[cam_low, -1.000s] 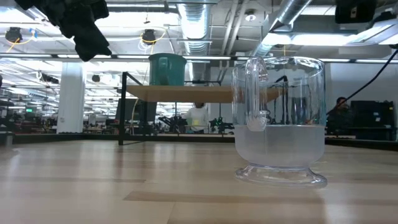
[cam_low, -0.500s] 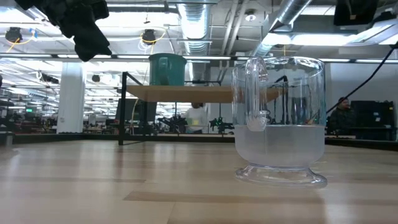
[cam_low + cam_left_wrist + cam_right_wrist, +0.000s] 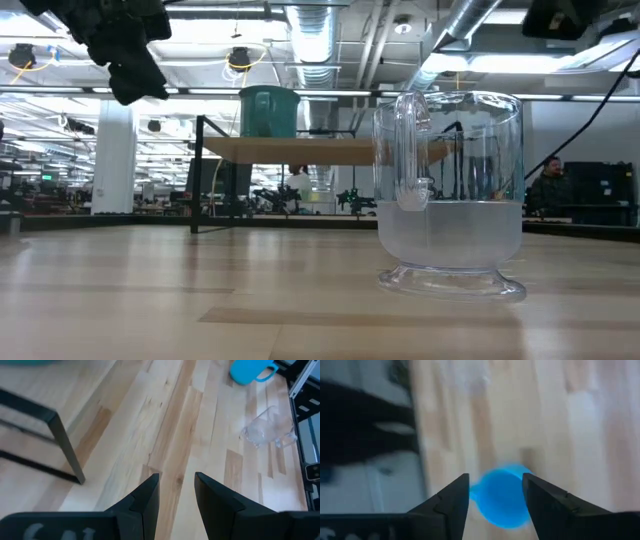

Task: Stack small to large cups/mugs on shelf
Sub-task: Put the blue mug on the shelf

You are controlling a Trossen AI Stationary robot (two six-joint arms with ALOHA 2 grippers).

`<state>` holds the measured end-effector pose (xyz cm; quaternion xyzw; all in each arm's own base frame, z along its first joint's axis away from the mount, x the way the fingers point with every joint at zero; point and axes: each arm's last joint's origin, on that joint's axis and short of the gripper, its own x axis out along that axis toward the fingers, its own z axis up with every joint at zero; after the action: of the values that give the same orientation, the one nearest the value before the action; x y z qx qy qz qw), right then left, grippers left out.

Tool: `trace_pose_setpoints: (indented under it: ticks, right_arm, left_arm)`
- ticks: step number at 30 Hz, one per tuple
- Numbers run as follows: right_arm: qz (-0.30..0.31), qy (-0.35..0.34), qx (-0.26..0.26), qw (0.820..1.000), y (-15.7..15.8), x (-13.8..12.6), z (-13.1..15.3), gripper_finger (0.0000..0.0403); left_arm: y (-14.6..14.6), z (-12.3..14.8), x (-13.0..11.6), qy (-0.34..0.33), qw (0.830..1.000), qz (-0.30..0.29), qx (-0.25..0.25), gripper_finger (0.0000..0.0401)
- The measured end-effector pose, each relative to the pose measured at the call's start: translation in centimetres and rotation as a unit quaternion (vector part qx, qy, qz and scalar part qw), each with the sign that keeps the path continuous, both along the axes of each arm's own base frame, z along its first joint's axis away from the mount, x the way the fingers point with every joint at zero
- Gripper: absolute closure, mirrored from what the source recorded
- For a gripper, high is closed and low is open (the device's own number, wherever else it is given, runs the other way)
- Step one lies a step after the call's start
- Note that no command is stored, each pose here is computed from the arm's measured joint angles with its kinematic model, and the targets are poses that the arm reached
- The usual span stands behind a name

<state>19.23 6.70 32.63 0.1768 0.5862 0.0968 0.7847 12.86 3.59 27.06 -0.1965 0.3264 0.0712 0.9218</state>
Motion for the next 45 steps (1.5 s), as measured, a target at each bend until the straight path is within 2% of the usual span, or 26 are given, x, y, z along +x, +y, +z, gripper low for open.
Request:
trace_pose_setpoints:
  ticks: [5,10,22,26,37,45]
  right_arm:
    - [0.068,0.067,-0.099,0.991,1.4,-0.6,-1.7,0.0199]
    - [0.099,0.095,-0.134,0.981,3.1,0.0,-3.0,0.0209]
    - [0.135,0.159,-0.169,0.963,5.8,2.0,-7.6,0.0218]
    - [0.130,0.159,-0.169,0.964,5.6,1.6,-9.3,0.0216]
    - [0.091,0.117,-0.150,0.978,4.4,-0.3,-10.8,0.0224]
    - [0.084,0.117,-0.153,0.978,4.1,-0.5,-11.7,0.0241]
  left_arm:
    - [0.0,-0.1,-0.1,0.008,1.000,0.006,-0.010,0.0287]
    - [0.0,-0.1,-0.1,0.006,1.000,0.007,-0.010,0.0287]
    - [0.0,-0.1,-0.1,0.006,1.000,0.012,-0.016,0.0287]
    - [0.0,-0.1,-0.1,0.006,1.000,0.010,-0.018,0.0287]
    - [0.0,-0.1,-0.1,0.006,1.000,0.015,-0.021,0.0287]
    - [0.0,-0.1,-0.1,0.005,0.999,0.025,-0.028,0.0287]
